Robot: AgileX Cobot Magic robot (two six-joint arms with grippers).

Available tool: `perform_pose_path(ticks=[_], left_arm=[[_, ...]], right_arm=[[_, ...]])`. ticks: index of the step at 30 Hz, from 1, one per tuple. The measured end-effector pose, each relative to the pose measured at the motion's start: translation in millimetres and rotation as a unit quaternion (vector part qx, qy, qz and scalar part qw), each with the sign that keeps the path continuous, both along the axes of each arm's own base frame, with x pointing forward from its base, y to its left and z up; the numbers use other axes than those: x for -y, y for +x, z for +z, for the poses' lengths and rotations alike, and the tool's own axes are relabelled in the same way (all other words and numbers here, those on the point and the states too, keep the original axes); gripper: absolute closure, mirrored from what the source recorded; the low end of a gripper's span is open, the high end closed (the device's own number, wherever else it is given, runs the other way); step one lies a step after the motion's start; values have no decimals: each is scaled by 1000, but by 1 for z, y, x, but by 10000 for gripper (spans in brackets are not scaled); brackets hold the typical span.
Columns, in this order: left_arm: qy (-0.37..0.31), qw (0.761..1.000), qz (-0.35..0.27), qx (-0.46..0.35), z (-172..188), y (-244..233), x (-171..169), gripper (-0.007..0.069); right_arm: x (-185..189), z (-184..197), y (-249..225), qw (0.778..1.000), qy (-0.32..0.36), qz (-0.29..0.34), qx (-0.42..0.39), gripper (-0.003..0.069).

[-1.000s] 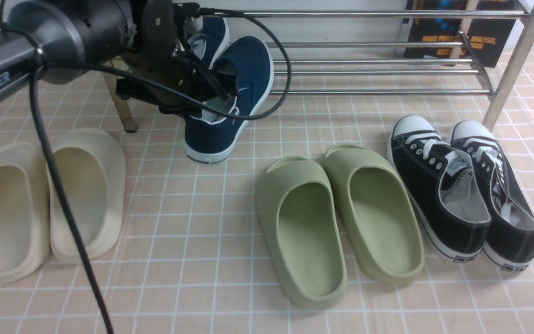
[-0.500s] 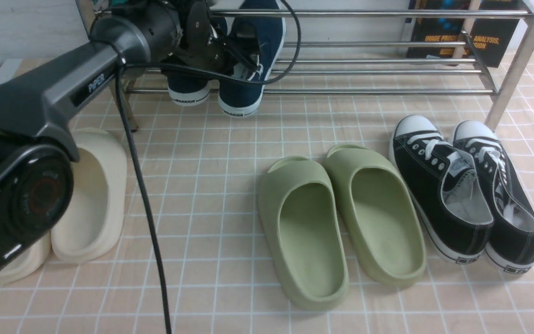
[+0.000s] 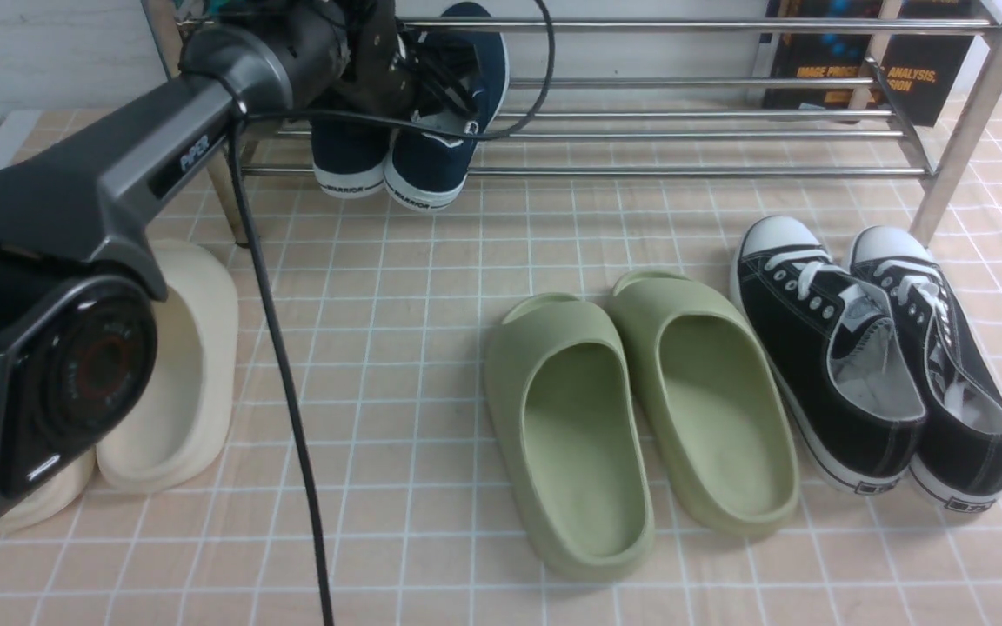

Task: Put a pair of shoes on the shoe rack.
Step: Use the left arm to put a shoe into the shoe rack

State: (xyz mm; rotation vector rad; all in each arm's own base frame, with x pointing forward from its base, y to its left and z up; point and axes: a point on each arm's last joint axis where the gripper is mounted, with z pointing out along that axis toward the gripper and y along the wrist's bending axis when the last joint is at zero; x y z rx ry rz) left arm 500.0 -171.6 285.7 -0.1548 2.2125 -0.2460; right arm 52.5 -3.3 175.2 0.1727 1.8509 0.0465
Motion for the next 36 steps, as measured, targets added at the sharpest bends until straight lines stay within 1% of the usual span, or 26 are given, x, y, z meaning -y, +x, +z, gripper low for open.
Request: perform_pose_path(ticks=[1, 3, 5, 6, 7, 8, 9, 11, 12, 14, 16, 18, 20, 21, 23, 26, 31, 36], left_arm=[[10, 1000, -2, 2, 14, -6, -3, 221], [27, 1000, -8, 1, 28, -13, -7, 216], [64, 998, -20, -1, 58, -30, -15, 221], [80, 996, -26, -7, 67, -37, -19, 234], [83, 996, -28, -4, 70, -38, -19, 237], [100, 994, -35, -16, 76, -45, -22, 258], [123, 991, -45, -41, 80, -53, -26, 298], [147, 983, -66, -89, 75, -61, -28, 369], [150, 978, -82, -119, 66, -64, -26, 432], [143, 972, -105, -154, 46, -66, -23, 512], [126, 970, -122, -168, 25, -65, -17, 580], [110, 973, -129, -158, 3, -60, -12, 615], [96, 977, -129, -137, -15, -52, -8, 623], [81, 983, -121, -112, -28, -42, -4, 623], [70, 986, -116, -100, -36, -36, -1, 623], [63, 986, -105, -111, -45, -31, 0, 623], [43, 990, -89, -104, -47, -18, 5, 623], [8, 994, -88, -58, -29, -7, 11, 622]], right_arm=[[0, 0, 0, 1000, 0, 0, 0, 419], [0, 0, 0, 1000, 0, 0, 0, 419], [0, 0, 0, 1000, 0, 0, 0, 419], [0, 0, 0, 1000, 0, 0, 0, 419], [0, 0, 0, 1000, 0, 0, 0, 419], [0, 0, 0, 1000, 0, 0, 0, 419], [0, 0, 0, 1000, 0, 0, 0, 419], [0, 0, 0, 1000, 0, 0, 0, 419], [0, 0, 0, 1000, 0, 0, 0, 419], [0, 0, 0, 1000, 0, 0, 0, 419], [0, 0, 0, 1000, 0, 0, 0, 419], [0, 0, 0, 1000, 0, 0, 0, 419], [0, 0, 0, 1000, 0, 0, 0, 419], [0, 0, 0, 1000, 0, 0, 0, 419], [0, 0, 0, 1000, 0, 0, 0, 419], [0, 0, 0, 1000, 0, 0, 0, 419], [0, 0, 0, 1000, 0, 0, 0, 419], [0, 0, 0, 1000, 0, 0, 0, 419]])
